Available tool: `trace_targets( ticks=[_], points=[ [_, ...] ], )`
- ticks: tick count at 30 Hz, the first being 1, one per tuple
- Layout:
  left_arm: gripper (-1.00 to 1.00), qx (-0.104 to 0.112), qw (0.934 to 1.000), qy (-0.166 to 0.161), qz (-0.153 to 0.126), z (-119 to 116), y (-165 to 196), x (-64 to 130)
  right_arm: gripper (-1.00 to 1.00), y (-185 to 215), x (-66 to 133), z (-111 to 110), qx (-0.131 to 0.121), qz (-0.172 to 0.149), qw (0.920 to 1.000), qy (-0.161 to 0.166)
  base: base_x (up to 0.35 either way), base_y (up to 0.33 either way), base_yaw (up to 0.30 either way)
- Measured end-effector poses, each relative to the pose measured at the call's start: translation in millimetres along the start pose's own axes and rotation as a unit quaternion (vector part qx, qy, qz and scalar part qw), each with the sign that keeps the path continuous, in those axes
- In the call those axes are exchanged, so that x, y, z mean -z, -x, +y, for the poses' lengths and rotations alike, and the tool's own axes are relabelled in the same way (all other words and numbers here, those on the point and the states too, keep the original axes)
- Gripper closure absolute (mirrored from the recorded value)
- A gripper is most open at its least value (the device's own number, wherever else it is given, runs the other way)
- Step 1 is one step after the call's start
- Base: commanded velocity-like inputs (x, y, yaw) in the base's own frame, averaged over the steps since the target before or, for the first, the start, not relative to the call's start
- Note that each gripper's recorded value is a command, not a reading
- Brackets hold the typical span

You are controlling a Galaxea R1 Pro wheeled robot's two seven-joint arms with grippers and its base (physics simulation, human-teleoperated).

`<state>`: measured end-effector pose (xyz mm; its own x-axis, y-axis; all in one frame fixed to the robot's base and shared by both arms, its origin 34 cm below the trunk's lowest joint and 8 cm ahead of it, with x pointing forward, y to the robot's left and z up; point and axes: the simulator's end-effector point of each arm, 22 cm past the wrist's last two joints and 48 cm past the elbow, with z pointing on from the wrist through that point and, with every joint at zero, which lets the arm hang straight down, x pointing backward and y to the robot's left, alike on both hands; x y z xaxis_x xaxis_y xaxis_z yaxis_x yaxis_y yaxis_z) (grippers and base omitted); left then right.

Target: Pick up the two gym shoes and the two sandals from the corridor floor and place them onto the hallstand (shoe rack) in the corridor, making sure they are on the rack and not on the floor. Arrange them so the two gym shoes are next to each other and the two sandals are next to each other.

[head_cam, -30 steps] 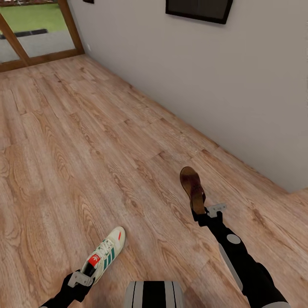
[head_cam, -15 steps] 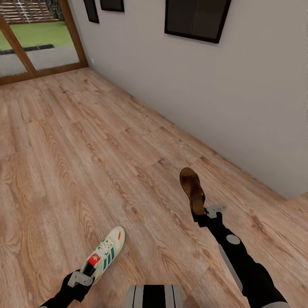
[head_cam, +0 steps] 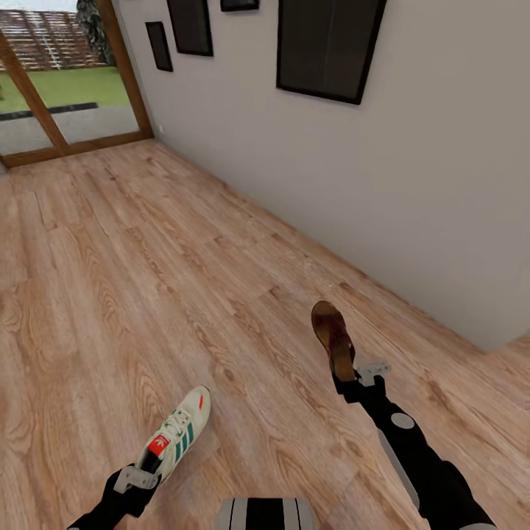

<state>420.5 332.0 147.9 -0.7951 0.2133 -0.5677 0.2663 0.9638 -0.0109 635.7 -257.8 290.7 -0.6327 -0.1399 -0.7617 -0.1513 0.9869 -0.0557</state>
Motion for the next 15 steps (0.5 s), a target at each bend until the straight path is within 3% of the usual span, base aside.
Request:
trace_targets(
  ticks=[8, 15],
  points=[
    [1.00, 0.030, 0.9993, 0.010, -0.020, 1.5, 12.2, 6.3, 1.00, -58.0, 11.0, -5.0, -0.002, 0.037, 0.9993, -0.006, 0.000, 0.000, -0.149],
    [1.00, 0.059, 0.9964, 0.023, -0.056, 2.8, 30.4, 12.6, 1.00, -98.9, 23.9, -11.5, -0.001, 0.021, 0.9997, -0.013, 0.000, 0.000, -0.157]
  ],
)
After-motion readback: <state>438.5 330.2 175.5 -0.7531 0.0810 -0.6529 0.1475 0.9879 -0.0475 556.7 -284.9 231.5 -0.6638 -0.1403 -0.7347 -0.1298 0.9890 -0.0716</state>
